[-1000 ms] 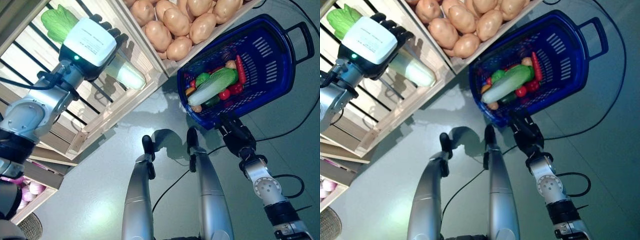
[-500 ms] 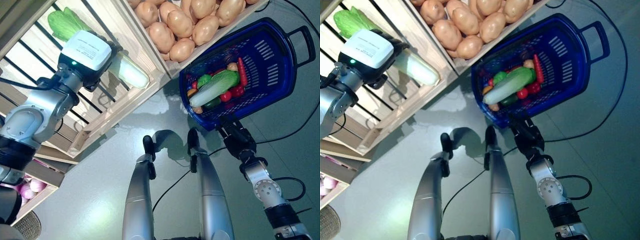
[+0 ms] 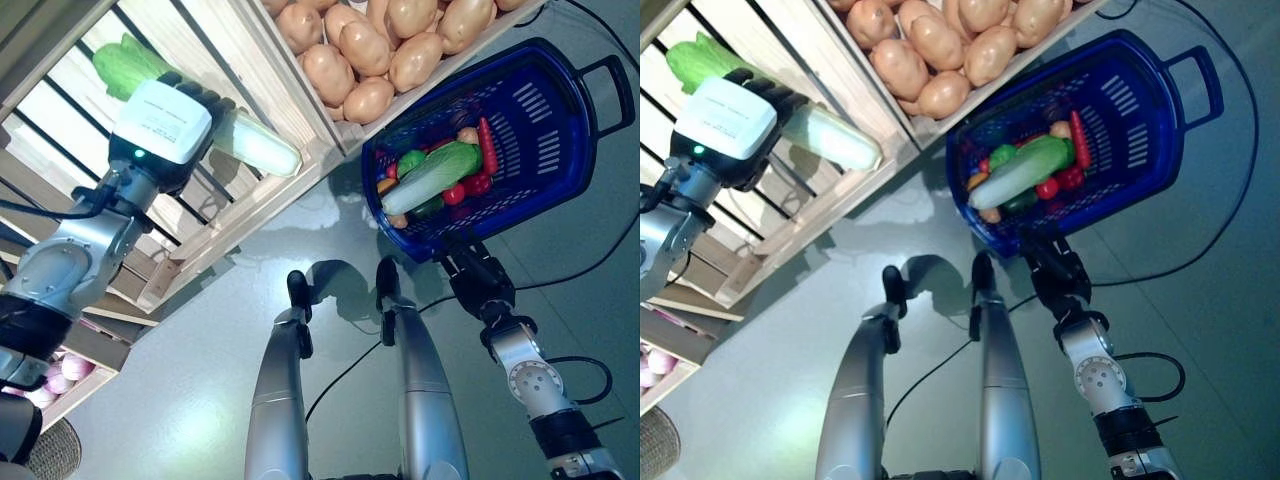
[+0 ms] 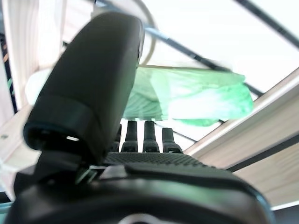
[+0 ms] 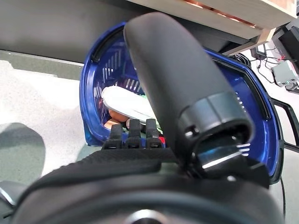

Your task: Put vegetables into the basket

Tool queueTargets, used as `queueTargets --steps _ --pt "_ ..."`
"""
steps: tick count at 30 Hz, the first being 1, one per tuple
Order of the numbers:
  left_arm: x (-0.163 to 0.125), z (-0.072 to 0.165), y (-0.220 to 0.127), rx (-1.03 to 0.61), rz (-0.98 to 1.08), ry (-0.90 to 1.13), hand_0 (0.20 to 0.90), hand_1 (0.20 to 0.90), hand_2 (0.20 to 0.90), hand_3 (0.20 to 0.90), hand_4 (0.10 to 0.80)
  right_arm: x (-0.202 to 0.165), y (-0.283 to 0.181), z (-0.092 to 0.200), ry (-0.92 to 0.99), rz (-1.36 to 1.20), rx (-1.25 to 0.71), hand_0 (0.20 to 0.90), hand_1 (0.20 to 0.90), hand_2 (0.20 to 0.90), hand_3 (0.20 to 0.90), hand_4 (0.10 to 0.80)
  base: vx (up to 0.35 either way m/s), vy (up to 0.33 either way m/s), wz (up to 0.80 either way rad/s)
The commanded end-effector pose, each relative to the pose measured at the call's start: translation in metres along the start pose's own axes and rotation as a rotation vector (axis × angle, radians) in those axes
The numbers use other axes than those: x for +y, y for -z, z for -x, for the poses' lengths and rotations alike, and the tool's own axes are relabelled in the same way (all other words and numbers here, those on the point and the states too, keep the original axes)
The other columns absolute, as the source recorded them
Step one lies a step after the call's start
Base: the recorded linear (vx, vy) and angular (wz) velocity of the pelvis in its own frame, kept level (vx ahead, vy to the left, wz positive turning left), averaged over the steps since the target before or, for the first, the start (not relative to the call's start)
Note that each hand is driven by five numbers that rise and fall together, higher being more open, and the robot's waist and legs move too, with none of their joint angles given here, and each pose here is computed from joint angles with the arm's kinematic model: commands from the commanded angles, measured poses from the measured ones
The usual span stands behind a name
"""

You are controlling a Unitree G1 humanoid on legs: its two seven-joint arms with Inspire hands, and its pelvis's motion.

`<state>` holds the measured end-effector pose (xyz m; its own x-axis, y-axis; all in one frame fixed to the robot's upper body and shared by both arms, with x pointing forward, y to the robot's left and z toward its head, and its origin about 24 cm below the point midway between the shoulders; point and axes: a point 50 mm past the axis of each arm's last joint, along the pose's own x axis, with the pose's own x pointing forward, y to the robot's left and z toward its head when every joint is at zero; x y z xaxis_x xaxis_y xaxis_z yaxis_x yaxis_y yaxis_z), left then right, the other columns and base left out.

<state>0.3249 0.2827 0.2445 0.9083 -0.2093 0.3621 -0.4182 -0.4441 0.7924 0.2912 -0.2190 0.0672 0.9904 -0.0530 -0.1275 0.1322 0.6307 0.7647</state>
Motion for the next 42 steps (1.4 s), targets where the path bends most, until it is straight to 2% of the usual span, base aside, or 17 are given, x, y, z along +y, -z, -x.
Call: queueTargets --steps 1,11,23,37,42 --pt "0.034 0.003 0.044 0.188 -0.042 -0.202 0.9 0.9 0.9 0.9 0.8 0.016 -0.039 0.013 -0.148 0.025 -0.145 0.9 0.9 0.9 0.9 0.8 0.0 0.0 0.0" --pt "0.02 0.014 0.046 0.265 -0.026 -0.406 0.9 0.9 0.9 0.9 0.8 0.022 -0.038 0.009 -0.151 0.024 -0.136 0.9 0.9 0.9 0.9 0.8 0.0 0.0 0.0" --pt "0.008 0.016 0.044 0.363 0.013 -0.461 0.9 0.9 0.9 0.9 0.8 0.031 -0.036 0.005 -0.151 0.021 -0.134 0.9 0.9 0.9 0.9 0.8 0.0 -0.003 0.0" --pt "0.043 0.027 0.049 0.357 0.064 -0.673 0.9 0.9 0.9 0.9 0.8 0.027 -0.034 0.012 -0.148 0.017 -0.141 0.9 0.9 0.9 0.9 0.8 0.001 -0.005 0.0" --pt "0.042 0.035 0.043 0.361 0.134 -0.673 0.9 0.9 0.9 0.9 0.8 0.024 -0.031 0.017 -0.146 0.015 -0.148 0.9 0.9 0.9 0.9 0.8 -0.001 -0.007 0.01"
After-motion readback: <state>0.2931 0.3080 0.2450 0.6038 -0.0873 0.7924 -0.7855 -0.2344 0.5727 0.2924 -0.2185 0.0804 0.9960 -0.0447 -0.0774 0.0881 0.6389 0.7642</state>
